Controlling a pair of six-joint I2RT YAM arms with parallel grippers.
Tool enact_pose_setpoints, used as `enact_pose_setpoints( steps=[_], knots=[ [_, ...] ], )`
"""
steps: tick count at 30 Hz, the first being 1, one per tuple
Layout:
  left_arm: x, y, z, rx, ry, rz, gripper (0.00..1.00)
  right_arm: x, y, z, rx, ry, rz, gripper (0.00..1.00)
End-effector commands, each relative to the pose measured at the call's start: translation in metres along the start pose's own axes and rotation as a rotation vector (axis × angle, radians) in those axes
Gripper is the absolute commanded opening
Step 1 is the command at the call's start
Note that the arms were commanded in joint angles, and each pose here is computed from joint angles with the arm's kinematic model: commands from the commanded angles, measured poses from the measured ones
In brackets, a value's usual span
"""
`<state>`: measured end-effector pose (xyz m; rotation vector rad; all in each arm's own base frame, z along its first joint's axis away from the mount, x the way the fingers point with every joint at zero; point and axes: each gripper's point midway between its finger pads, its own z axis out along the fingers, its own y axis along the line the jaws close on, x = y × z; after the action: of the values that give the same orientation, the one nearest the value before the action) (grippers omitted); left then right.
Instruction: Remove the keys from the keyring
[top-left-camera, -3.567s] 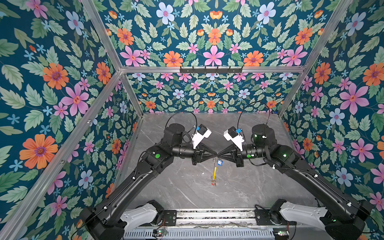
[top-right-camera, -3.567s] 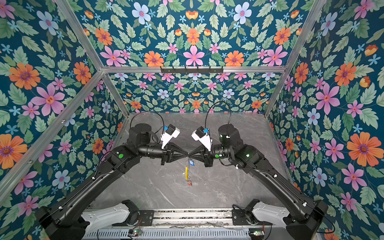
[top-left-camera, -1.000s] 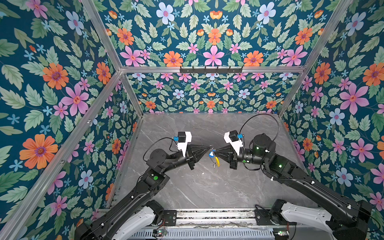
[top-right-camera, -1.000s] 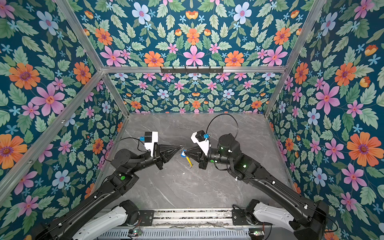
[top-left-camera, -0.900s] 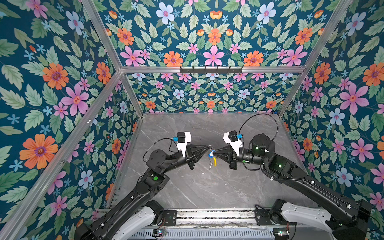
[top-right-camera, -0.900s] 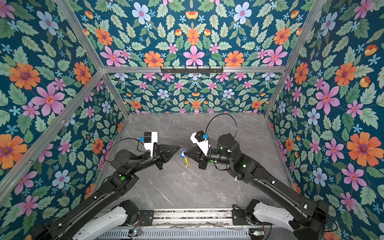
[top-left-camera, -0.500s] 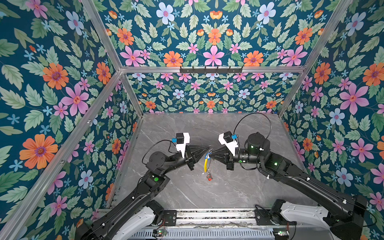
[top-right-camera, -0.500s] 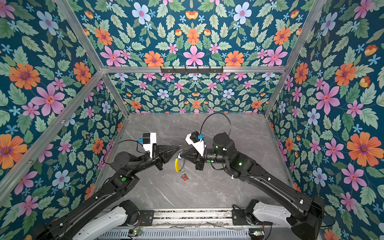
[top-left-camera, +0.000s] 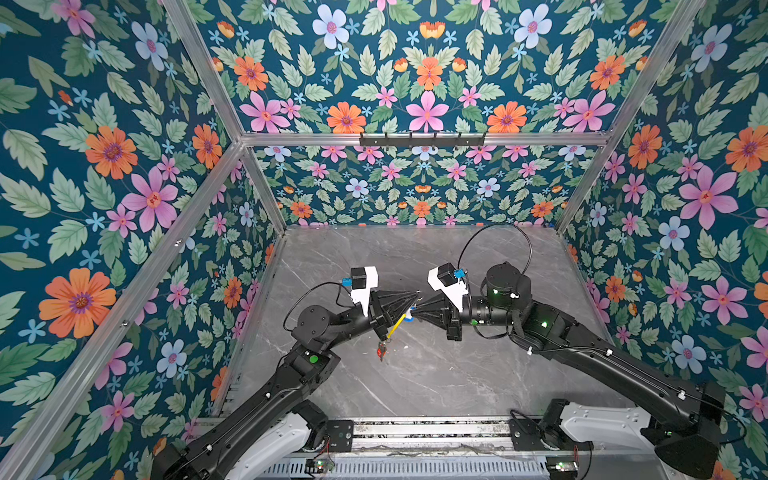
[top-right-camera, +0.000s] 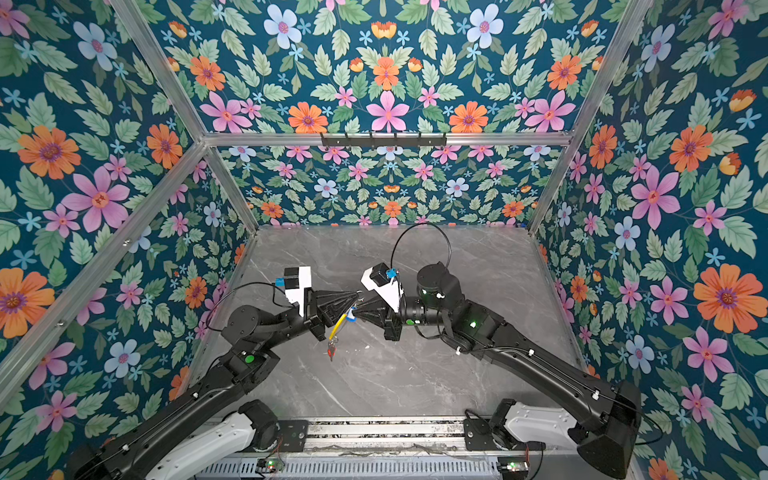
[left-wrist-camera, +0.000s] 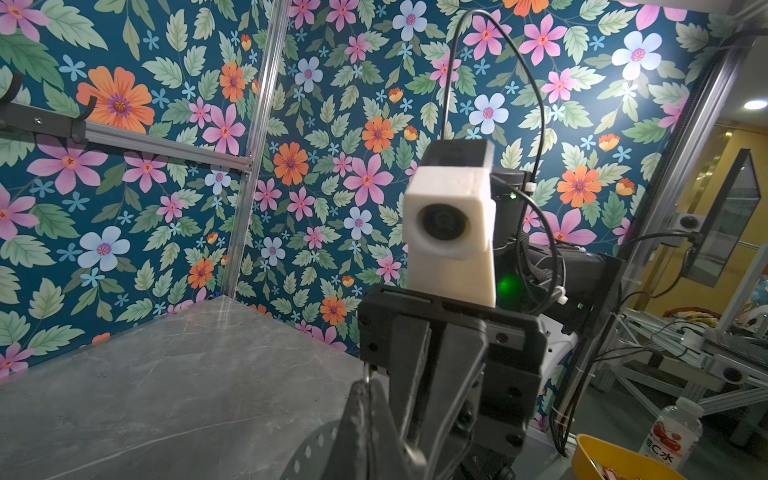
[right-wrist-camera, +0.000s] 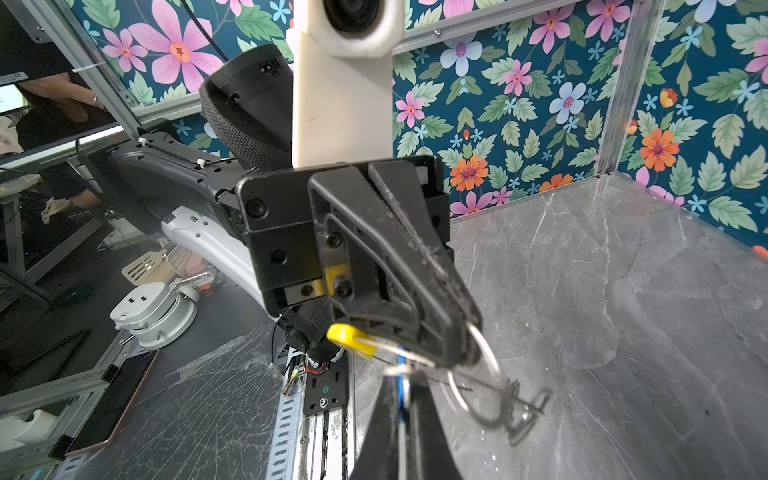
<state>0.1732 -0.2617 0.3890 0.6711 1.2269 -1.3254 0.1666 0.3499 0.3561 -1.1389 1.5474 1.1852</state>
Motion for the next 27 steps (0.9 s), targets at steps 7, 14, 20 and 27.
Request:
enact_pose_setpoints(
  steps=[7,14,20,27],
  knots=[
    [-0.004,0.000,-0.002,-0.009,-0.021,0.022,0.00,-0.003,0.008,0.004,-0.057,0.005,-0.015,0.00],
    [-0.006,0.007,-0.008,-0.083,-0.013,0.060,0.00,0.017,0.001,-0.011,0.034,0.011,0.005,0.00],
    [-0.004,0.018,-0.018,-0.173,-0.010,0.077,0.00,0.033,-0.015,-0.028,0.146,-0.003,0.046,0.00],
    [0.001,0.029,-0.028,-0.251,-0.010,0.080,0.00,0.057,-0.066,-0.060,0.324,-0.044,0.223,0.00]
  ],
)
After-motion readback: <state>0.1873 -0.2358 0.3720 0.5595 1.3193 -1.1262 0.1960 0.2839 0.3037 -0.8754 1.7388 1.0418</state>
